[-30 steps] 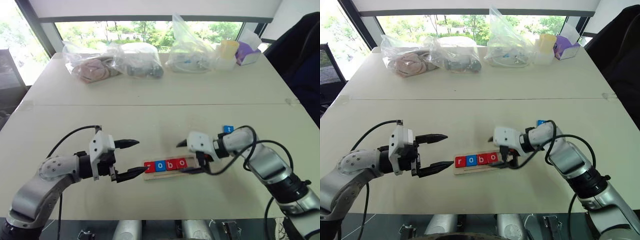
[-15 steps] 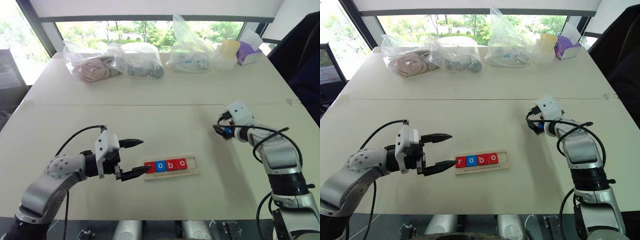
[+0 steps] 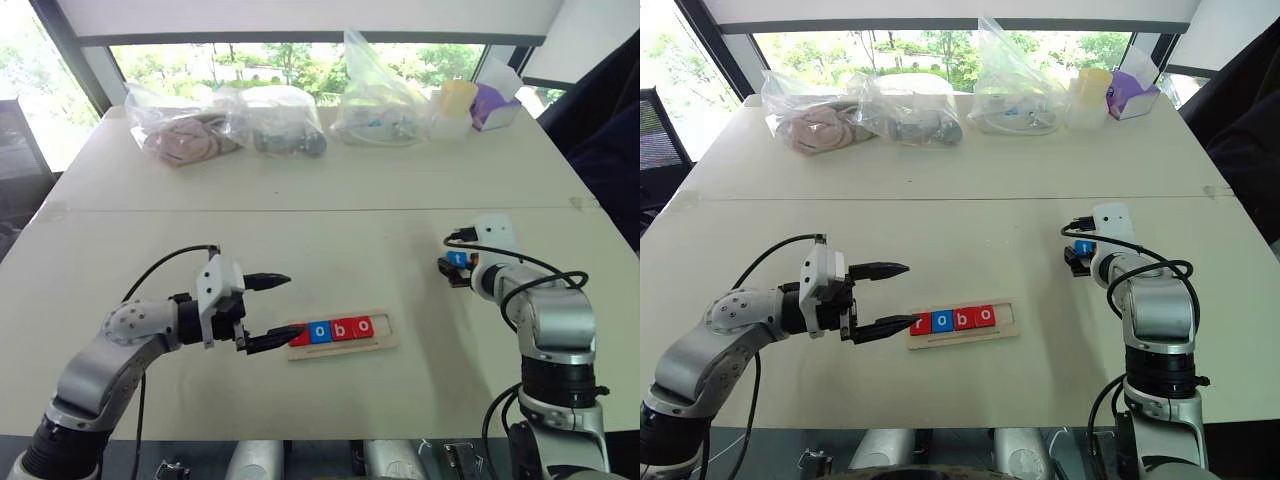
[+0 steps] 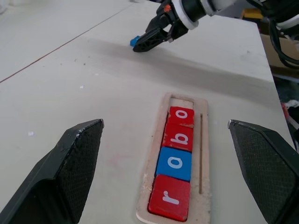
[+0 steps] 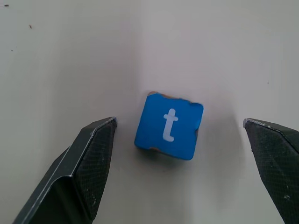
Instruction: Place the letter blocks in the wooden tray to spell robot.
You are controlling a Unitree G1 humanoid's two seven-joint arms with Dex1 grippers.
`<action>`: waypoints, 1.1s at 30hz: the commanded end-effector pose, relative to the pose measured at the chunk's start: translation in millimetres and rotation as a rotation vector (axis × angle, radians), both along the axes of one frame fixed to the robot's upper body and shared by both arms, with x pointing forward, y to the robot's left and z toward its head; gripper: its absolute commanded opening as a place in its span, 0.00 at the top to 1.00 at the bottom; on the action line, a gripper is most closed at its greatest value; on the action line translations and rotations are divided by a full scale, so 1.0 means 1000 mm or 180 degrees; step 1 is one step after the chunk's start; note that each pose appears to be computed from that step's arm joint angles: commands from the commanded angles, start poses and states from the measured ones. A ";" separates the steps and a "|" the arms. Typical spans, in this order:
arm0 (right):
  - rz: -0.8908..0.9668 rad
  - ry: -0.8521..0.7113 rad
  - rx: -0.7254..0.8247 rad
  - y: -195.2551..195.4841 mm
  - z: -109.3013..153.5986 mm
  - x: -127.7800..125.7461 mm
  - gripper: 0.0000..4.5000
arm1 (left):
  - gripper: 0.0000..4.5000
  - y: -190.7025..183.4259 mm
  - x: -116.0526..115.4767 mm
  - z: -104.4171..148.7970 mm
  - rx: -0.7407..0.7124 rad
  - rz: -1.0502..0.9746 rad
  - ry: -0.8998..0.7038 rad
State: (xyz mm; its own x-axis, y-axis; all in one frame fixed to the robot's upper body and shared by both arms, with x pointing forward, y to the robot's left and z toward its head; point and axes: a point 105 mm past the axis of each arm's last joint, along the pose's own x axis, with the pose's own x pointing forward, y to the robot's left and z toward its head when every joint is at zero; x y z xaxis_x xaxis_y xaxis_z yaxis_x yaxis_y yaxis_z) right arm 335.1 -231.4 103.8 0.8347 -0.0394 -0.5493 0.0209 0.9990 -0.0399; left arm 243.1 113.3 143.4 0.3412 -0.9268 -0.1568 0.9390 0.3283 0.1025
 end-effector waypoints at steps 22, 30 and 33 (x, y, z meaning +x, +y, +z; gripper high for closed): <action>0.0729 0.0368 0.0307 0.039 -0.018 -0.098 0.75 | 0.00 -0.005 0.000 0.003 -0.0048 -0.0120 -0.0079; 0.0940 0.0353 0.0334 0.044 -0.011 -0.101 0.30 | 0.00 -0.007 0.002 0.002 -0.0047 -0.0163 -0.0083; 0.1905 0.0404 0.0202 0.061 0.017 -0.102 0.01 | 0.00 -0.007 0.002 0.003 -0.0042 -0.0165 -0.0092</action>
State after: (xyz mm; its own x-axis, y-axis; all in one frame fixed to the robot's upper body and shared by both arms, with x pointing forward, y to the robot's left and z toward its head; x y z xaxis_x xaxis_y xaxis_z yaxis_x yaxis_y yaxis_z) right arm 237.2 -185.7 102.6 0.6860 0.3277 -0.6497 -0.3953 0.9174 0.0454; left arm 245.7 108.4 140.8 0.3060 -0.9402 -0.1496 0.9508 0.2937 0.0987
